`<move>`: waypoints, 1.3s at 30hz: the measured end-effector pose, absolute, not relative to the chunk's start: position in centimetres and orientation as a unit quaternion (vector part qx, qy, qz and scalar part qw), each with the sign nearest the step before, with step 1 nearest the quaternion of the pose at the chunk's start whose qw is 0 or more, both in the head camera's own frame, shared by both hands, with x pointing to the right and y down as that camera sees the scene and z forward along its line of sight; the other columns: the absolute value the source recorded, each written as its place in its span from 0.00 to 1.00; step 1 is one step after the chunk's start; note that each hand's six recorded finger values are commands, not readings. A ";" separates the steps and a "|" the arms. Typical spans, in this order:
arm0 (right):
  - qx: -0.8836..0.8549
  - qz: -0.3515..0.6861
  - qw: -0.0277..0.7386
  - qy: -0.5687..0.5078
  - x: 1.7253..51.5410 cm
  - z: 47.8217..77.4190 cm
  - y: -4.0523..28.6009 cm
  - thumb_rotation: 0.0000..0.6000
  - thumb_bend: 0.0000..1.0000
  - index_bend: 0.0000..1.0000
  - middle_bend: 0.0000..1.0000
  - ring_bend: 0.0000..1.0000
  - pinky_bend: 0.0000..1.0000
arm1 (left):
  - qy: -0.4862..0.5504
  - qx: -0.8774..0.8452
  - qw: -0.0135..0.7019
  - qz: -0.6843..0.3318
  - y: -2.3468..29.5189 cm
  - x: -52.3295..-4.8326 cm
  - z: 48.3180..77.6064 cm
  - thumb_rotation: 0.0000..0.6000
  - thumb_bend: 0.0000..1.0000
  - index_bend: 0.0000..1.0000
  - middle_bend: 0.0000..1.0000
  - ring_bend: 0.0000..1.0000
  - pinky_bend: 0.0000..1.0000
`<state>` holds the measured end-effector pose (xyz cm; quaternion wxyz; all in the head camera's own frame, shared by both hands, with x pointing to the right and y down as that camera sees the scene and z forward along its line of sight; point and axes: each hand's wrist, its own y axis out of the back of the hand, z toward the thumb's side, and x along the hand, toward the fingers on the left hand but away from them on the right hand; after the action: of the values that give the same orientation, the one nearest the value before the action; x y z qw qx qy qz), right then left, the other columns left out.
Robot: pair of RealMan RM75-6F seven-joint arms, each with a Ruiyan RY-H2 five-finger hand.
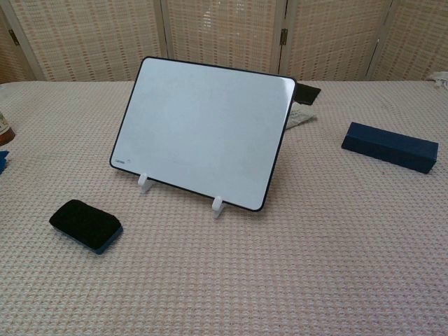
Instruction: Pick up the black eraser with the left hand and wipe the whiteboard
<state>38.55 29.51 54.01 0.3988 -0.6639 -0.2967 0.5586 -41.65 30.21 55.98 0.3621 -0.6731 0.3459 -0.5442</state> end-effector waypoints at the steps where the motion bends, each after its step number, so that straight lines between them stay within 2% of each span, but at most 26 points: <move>1: -0.664 0.558 0.400 -0.297 38.5 54.0 29.6 1.00 0.29 0.00 0.00 0.00 0.00 | 0.346 -0.674 0.363 -0.543 30.2 -41.6 55.9 1.00 0.19 0.01 0.04 0.00 0.00; 7: -0.663 0.556 0.402 -0.298 38.5 53.8 29.8 1.00 0.29 0.00 0.00 0.00 0.00 | 0.329 -0.689 0.370 -0.529 30.3 -40.6 56.2 1.00 0.19 0.01 0.05 0.00 0.00; 10: -0.664 0.554 0.403 -0.299 38.4 53.8 29.8 1.00 0.30 0.00 0.00 0.00 0.00 | 0.308 -0.704 0.376 -0.518 30.1 -39.5 56.8 1.00 0.19 0.00 0.11 0.04 0.09; 11: -0.664 0.555 0.403 -0.299 38.5 53.8 29.8 1.00 0.30 0.00 0.00 0.00 0.00 | 0.298 -0.709 0.378 -0.515 30.0 -39.2 57.0 1.00 0.19 0.00 0.16 0.07 0.18; 12: -0.664 0.556 0.401 -0.298 38.5 53.9 29.7 1.00 0.30 0.00 0.00 0.00 0.00 | 0.285 -0.715 0.380 -0.513 29.7 -38.7 57.4 1.00 0.19 0.00 0.27 0.15 0.32; 13: -0.665 0.556 0.400 -0.297 38.4 54.0 29.7 1.00 0.30 0.00 0.00 0.00 0.00 | 0.275 -0.720 0.381 -0.511 29.5 -38.3 57.7 1.00 0.19 0.00 0.40 0.25 0.47; 15: -0.666 0.558 0.399 -0.294 38.3 54.3 29.6 1.00 0.29 0.00 0.00 0.00 0.00 | 0.253 -0.733 0.377 -0.507 28.8 -37.2 58.5 1.00 0.19 0.01 0.65 0.46 0.69; 18: -0.667 0.563 0.396 -0.287 38.2 54.8 29.5 1.00 0.29 0.00 0.00 0.00 0.00 | 0.221 -0.748 0.372 -0.504 27.6 -35.8 59.7 1.00 0.18 0.09 0.89 0.65 0.88; 21: -0.666 0.571 0.390 -0.278 38.3 55.4 29.4 1.00 0.29 0.00 0.00 0.00 0.00 | 0.192 -0.751 0.366 -0.515 26.6 -35.0 61.0 1.00 0.19 0.17 0.99 0.78 0.98; 26: -0.667 0.574 0.387 -0.275 38.1 55.7 29.3 1.00 0.30 0.00 0.00 0.00 0.00 | 0.154 -0.748 0.357 -0.538 25.1 -34.0 63.0 1.00 0.19 0.27 1.00 0.83 1.00; 39: -0.658 0.593 0.376 -0.274 38.7 56.6 28.5 1.00 0.29 0.00 0.00 0.00 0.00 | 0.095 -0.717 0.424 -0.545 22.3 -29.5 65.3 1.00 0.19 0.27 1.00 0.83 1.00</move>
<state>38.67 28.47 56.62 0.3757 -0.6576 -0.2741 0.5927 -29.55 22.28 65.29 0.4242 -0.7173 0.0945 -0.5445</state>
